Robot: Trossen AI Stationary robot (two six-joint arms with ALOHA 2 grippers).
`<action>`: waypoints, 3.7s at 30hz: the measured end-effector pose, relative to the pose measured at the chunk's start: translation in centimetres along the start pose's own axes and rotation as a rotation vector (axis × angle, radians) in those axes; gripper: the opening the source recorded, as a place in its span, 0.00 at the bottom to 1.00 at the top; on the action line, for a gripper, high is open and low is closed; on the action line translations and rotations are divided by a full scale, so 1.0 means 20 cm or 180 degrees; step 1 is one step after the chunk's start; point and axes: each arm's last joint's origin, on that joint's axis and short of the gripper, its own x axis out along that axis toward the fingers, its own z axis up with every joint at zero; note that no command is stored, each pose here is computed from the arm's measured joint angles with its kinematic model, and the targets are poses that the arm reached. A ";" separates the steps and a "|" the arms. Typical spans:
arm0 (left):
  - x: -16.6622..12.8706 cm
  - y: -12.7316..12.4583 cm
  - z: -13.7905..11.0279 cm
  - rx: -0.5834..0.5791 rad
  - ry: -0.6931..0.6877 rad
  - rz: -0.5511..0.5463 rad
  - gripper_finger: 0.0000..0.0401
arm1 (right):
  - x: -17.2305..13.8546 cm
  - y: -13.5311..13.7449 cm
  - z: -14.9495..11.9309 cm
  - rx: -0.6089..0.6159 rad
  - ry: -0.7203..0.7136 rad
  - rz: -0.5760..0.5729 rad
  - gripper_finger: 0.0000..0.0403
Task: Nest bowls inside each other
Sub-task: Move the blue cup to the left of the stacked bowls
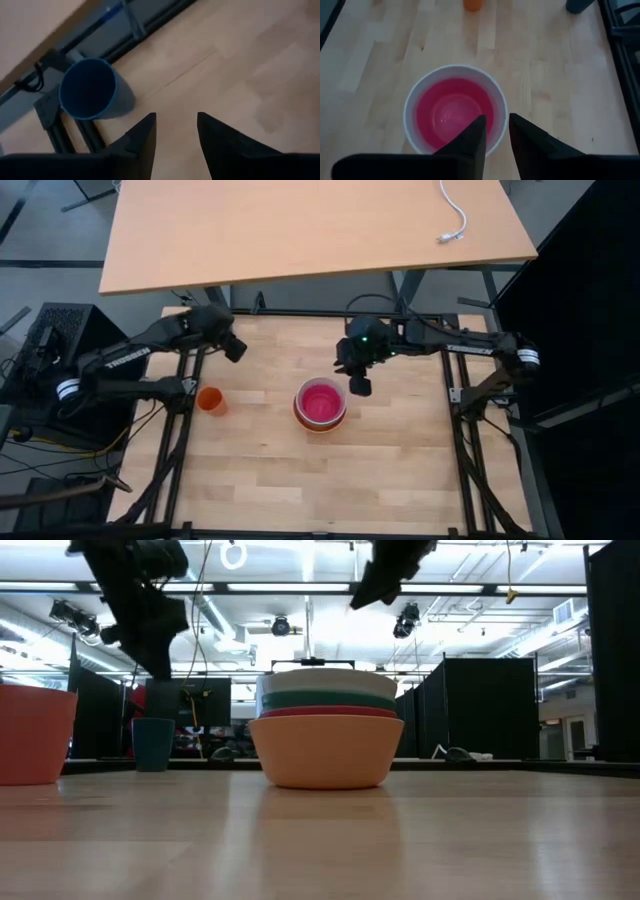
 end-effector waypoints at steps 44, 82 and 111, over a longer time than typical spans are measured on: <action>0.42 0.20 0.03 0.0471 0.1152 0.0318 0.46 | -0.10 0.09 -0.51 0.0328 -0.1405 0.0011 0.20; 0.42 0.12 0.24 0.0964 0.1236 0.0166 0.55 | -0.09 0.09 -0.52 0.0323 -0.1325 0.0010 0.21; 0.26 -0.19 0.22 0.1446 0.1284 -0.0501 0.00 | -0.09 0.09 -0.53 0.0308 -0.1248 -0.0050 0.20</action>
